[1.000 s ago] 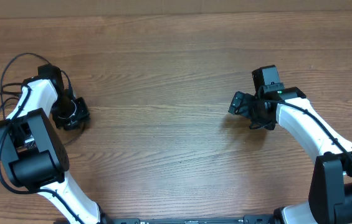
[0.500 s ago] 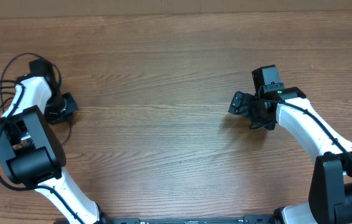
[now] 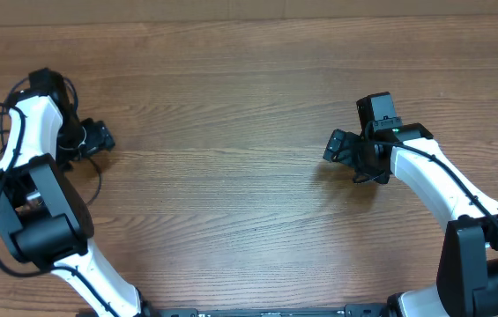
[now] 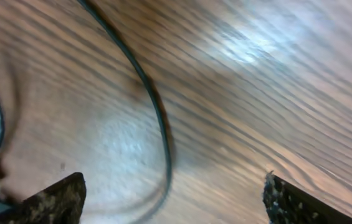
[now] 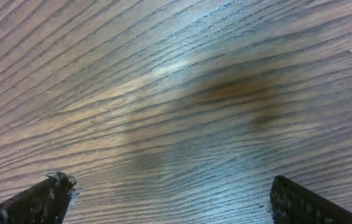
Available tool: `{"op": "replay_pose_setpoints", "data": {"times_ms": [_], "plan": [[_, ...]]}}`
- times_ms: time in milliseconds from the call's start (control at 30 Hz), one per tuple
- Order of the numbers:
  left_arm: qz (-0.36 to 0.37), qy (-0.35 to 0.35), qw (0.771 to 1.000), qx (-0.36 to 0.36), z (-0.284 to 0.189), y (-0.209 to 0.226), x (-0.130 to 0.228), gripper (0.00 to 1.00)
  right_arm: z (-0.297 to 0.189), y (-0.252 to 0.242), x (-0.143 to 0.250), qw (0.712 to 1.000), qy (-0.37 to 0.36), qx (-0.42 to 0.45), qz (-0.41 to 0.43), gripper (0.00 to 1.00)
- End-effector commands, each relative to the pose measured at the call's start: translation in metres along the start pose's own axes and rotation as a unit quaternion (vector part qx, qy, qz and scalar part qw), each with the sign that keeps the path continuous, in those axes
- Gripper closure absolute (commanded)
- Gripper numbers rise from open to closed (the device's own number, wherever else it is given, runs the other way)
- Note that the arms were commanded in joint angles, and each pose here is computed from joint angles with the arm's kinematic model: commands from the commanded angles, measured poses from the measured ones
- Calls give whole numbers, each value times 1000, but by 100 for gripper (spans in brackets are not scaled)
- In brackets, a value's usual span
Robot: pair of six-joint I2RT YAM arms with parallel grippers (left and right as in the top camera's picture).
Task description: Untangle cables
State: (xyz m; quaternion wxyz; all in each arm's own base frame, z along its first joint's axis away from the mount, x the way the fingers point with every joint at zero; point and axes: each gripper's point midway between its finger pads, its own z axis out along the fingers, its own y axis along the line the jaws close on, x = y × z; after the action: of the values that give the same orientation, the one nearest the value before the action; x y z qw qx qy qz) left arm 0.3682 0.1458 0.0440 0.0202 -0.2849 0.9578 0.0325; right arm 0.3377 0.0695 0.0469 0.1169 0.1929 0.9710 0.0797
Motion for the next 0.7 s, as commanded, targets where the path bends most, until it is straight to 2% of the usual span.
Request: {"op": "replay_pose_setpoints", "data": {"times_ms": [0,167,300,500,667], "plan": [[-10,-70,996,48,-64,-18,-9,9,2,-3,1,1000,1,6,3,0],[22,-56,989,132,-88,-59,12,6,2,-3,1,1000,1,6,3,0],[44,-21,985,165,-89,-84,33,1,2,-3,1,1000,1,6,3,0],[85,25,983,163,-86,-109,69,1,2,-3,1,1000,1,6,3,0],[96,26,981,167,-88,-130,79,0,2,-3,1,1000,1,6,3,0]]}}
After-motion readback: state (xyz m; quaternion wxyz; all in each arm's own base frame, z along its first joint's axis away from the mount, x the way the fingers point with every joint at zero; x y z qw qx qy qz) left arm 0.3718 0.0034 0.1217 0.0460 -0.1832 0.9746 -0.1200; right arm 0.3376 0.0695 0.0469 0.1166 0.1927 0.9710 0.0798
